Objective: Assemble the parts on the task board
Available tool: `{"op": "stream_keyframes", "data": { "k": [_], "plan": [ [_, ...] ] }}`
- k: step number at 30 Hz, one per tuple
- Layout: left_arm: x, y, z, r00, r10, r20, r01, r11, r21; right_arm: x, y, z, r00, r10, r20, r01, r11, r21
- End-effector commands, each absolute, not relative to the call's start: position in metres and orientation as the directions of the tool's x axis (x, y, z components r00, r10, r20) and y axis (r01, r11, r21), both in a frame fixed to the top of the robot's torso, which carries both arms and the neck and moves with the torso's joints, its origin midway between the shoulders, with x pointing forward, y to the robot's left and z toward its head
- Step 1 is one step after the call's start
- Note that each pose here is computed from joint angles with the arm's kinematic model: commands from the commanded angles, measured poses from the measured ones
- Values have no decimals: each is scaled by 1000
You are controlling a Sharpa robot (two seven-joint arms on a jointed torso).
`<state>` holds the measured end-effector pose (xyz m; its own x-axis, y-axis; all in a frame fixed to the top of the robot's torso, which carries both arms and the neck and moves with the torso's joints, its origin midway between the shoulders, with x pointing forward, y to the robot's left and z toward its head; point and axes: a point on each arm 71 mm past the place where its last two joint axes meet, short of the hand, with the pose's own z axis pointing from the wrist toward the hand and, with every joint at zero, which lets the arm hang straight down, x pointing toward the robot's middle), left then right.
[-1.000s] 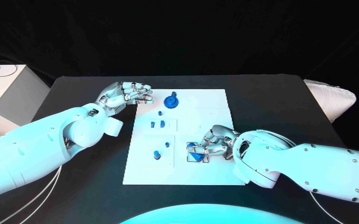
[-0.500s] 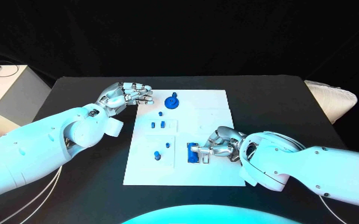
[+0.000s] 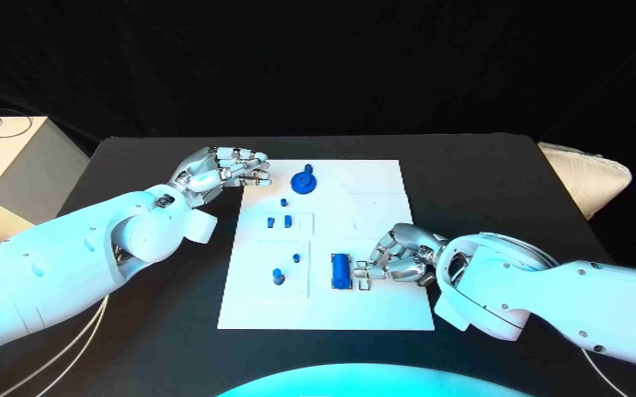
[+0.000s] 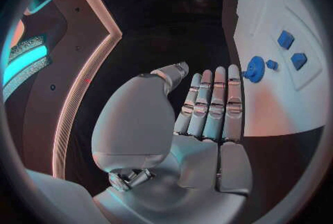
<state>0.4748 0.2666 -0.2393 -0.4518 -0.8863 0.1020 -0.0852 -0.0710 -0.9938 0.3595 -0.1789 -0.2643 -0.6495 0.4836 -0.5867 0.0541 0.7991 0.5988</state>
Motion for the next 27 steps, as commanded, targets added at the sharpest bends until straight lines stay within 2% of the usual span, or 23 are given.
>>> {"op": "stream_keyframes", "data": {
  "k": [1, 9, 27],
  "plan": [
    [474, 265, -239, -463, -879, 111, -84, -81, -993, 360, -174, -261, -654, 454, -604, -39, 778, 627],
    [474, 265, -238, -465, -878, 112, -84, -82, -993, 363, -167, -260, -632, 447, -633, -86, 771, 631],
    [473, 267, -237, -466, -878, 110, -85, -79, -993, 363, -154, -268, -628, 444, -639, -84, 778, 623]
  ]
}}
